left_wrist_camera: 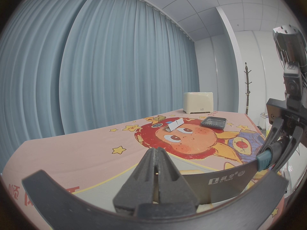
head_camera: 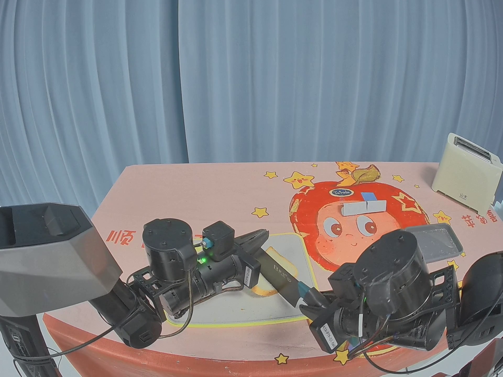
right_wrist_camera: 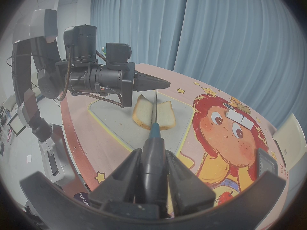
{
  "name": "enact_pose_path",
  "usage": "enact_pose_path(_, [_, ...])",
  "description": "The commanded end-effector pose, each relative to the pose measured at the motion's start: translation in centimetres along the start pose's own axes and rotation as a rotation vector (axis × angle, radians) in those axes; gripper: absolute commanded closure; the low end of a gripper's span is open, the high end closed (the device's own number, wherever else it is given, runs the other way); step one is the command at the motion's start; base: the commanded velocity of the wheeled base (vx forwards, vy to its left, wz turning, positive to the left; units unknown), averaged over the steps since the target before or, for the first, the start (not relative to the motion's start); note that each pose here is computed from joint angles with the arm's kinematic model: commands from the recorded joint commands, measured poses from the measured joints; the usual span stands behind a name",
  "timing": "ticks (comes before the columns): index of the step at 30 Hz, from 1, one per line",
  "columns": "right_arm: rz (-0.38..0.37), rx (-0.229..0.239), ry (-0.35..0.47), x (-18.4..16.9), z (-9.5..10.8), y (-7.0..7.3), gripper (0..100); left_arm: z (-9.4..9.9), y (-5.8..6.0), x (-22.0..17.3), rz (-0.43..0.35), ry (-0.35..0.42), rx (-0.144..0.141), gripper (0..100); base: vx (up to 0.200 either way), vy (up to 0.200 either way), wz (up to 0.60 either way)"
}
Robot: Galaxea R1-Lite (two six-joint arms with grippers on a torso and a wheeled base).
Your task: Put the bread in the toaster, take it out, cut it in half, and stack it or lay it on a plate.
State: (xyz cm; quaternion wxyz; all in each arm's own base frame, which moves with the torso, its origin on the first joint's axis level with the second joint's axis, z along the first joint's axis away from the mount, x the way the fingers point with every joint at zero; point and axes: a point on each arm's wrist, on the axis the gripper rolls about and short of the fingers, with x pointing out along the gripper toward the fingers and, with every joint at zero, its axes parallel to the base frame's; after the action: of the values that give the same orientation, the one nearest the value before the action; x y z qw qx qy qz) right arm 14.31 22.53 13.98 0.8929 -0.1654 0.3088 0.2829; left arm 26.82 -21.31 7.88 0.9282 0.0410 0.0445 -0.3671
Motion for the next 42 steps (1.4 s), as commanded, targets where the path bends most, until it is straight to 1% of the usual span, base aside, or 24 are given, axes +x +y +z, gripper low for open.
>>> enact_pose_path(1, [0.001, 0.0, -0.004, 0.0, 0.0, 0.0, 100, -1.0, 0.0, 0.3, -0.002, 0.038, -0.003, 100, 0.0, 0.0, 0.0])
enact_pose_path(12, [-0.001, -0.014, 0.032, 0.6, -0.9, 0.3, 100, -0.6, -0.1, 0.2, -0.004, 0.023, -0.001, 100, 0.0, 0.0, 0.0])
enact_pose_path(15, [0.001, -0.014, 0.028, 0.6, -0.8, 0.3, 100, 0.3, -0.2, -0.1, -0.004, -0.006, 0.003, 100, 0.0, 0.0, 0.0])
enact_pose_path(19, [0.003, -0.006, 0.005, 0.3, -0.2, 0.2, 100, 1.1, 0.0, -0.5, 0.0, -0.024, 0.002, 100, 0.0, 0.0, 0.0])
enact_pose_path(22, [0.004, 0.001, -0.011, 0.1, 0.2, 0.2, 100, 1.1, 0.1, -0.6, 0.003, -0.02, 0.002, 100, 0.0, 0.0, 0.0])
enact_pose_path(26, [0.002, -0.003, -0.006, 0.3, 0.2, 0.2, 100, 0.8, 0.0, -0.5, 0.001, -0.012, 0.001, 100, 0.0, 0.0, 0.0])
enact_pose_path(30, [0.0, -0.014, 0.026, 0.9, -0.5, 0.5, 100, 0.0, -0.1, -0.2, -0.003, 0.008, 0.0, 100, 0.0, 0.0, 0.0])
enact_pose_path(34, [0.002, -0.019, 0.034, 1.0, -0.7, 0.6, 100, 0.0, -0.1, -0.2, -0.003, 0.009, 0.0, 100, 0.0, 0.0, 0.0])
enact_pose_path(38, [0.004, -0.017, 0.027, 0.9, -0.6, 0.6, 100, 0.6, -0.2, -0.3, -0.004, -0.011, 0.002, 100, 0.0, 0.0, 0.0])
enact_pose_path(42, [0.004, -0.007, 0.009, 0.6, -0.2, 0.4, 100, 1.7, -0.1, -0.8, -0.002, -0.043, 0.004, 100, 0.0, 0.0, 0.0])
